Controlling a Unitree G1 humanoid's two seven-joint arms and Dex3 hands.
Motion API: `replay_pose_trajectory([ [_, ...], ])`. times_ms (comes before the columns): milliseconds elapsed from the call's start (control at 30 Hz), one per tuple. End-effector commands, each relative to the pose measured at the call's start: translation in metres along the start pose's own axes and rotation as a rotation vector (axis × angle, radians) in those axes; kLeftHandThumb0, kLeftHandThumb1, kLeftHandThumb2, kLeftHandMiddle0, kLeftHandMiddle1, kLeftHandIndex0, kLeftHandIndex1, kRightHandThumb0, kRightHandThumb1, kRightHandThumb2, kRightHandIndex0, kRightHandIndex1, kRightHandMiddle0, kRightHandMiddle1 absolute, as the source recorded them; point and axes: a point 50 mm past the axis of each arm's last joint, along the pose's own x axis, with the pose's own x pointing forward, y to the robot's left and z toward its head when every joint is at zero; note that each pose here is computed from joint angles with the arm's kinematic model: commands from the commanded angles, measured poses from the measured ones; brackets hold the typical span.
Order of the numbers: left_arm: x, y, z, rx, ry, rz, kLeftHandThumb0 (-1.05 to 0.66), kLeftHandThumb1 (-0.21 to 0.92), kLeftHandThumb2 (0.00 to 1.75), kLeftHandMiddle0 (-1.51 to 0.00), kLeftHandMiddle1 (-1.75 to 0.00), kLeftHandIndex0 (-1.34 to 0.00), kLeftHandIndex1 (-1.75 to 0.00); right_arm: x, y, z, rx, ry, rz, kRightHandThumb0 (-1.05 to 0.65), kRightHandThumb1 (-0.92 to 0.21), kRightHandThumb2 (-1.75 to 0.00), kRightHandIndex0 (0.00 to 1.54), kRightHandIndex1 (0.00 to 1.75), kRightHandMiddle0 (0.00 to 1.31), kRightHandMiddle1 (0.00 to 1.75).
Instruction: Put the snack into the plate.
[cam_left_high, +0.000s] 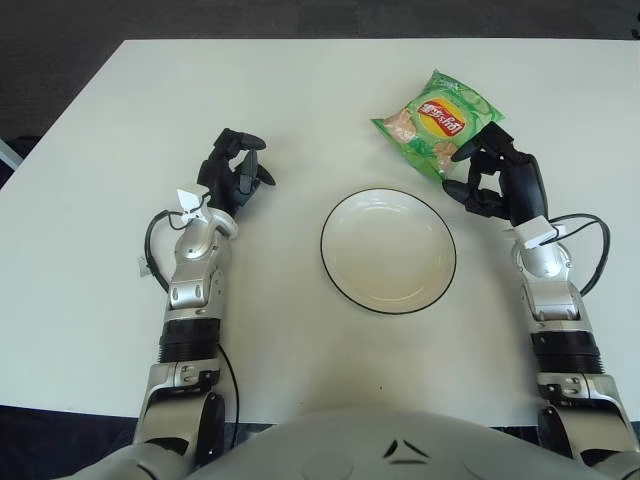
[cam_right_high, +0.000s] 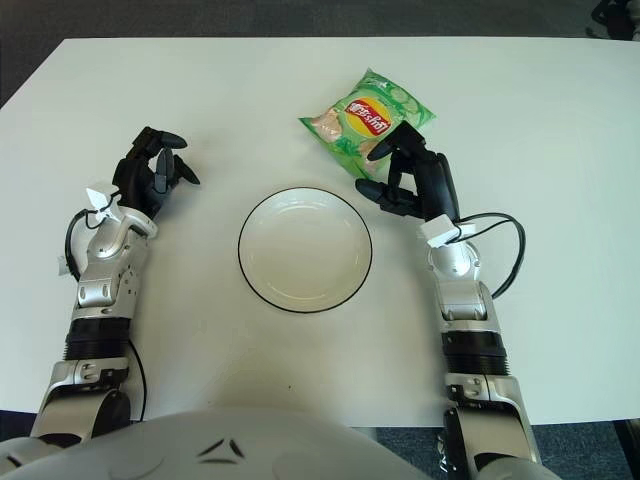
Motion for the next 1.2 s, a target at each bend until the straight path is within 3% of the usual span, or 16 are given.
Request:
replay_pose_trajectory([
  [0, -0.021, 0.003, -0.030, -0.021, 0.114, 0.044, -0.36, 0.88, 0.51, -0.73, -1.75, -0.30, -1.68, -0.015, 0.004, -0.006, -0.048, 0.020, 0.023, -0.35, -0.92, -0.27, 0.98, 1.75, 0.46, 1.46],
  [367, -0.021, 0.001, -0.031, -0.001, 0.114, 0.046, -0.36, 0.88, 0.50, -0.74, -1.75, -0.30, -1.68, -0.004, -0.010, -0.003, -0.169, -0.035, 0.015, -0.35, -0.92, -0.28, 0.91, 1.75, 0.45, 1.48],
  [567, -0.021, 0.000, -0.032, 0.002, 0.115, 0.048, -0.36, 0.88, 0.50, -0.74, -1.75, -0.30, -1.67, 0.003, -0.020, -0.003, -0.250, -0.032, 0.011, -0.35, -0.92, -0.32, 0.69, 1.71, 0.41, 1.51],
  [600, -0.021, 0.000, -0.032, 0.002, 0.115, 0.049, -0.36, 0.88, 0.50, -0.74, -1.75, -0.30, -1.67, 0.005, -0.023, -0.003, -0.276, -0.032, 0.011, -0.23, -0.92, -0.30, 0.60, 1.60, 0.42, 1.47],
  [667, -0.021, 0.000, -0.032, 0.002, 0.115, 0.049, -0.36, 0.88, 0.50, -0.75, -1.75, -0.31, -1.67, 0.008, -0.026, -0.004, -0.305, -0.033, 0.010, -0.12, -0.92, -0.28, 0.57, 1.54, 0.41, 1.37],
  [1000, -0.021, 0.000, -0.033, 0.002, 0.119, 0.054, -0.36, 0.88, 0.49, -0.76, -1.75, -0.32, -1.66, 0.027, -0.040, -0.002, -0.495, -0.064, 0.057, -0.01, -0.92, -0.24, 0.57, 1.43, 0.39, 1.28],
  [1167, -0.021, 0.000, -0.034, 0.003, 0.121, 0.056, -0.36, 0.88, 0.48, -0.76, -1.75, -0.32, -1.65, 0.037, -0.042, -0.002, -0.586, -0.093, 0.100, -0.01, -0.92, -0.26, 0.55, 1.40, 0.34, 1.35],
])
